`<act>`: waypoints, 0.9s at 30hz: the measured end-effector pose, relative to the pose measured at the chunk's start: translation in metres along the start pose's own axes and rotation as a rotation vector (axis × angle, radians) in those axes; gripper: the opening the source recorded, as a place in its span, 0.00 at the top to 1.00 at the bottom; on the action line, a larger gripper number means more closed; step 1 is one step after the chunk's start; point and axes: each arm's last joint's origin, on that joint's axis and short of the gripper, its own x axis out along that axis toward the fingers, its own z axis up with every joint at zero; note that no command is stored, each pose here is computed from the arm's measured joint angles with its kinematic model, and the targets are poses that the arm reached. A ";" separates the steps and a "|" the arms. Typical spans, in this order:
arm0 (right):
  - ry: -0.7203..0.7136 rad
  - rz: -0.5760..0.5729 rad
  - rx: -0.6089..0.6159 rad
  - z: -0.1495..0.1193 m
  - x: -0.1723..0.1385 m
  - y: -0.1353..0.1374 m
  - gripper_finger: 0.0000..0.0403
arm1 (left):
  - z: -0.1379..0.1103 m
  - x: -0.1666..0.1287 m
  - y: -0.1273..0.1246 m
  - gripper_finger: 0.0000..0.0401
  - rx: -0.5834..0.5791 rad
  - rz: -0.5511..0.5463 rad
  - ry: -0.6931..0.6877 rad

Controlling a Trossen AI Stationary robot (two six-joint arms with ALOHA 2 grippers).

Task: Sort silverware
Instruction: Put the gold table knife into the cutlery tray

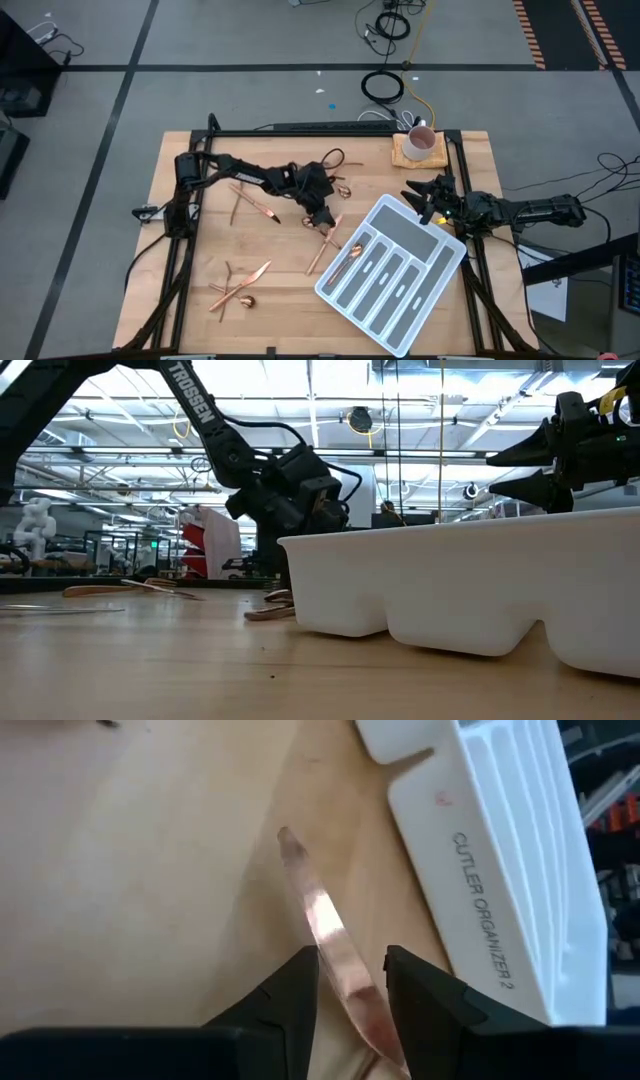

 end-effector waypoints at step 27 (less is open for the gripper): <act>-0.001 0.000 -0.007 0.000 0.000 0.000 0.39 | -0.017 0.025 -0.016 0.73 -0.029 0.139 -0.004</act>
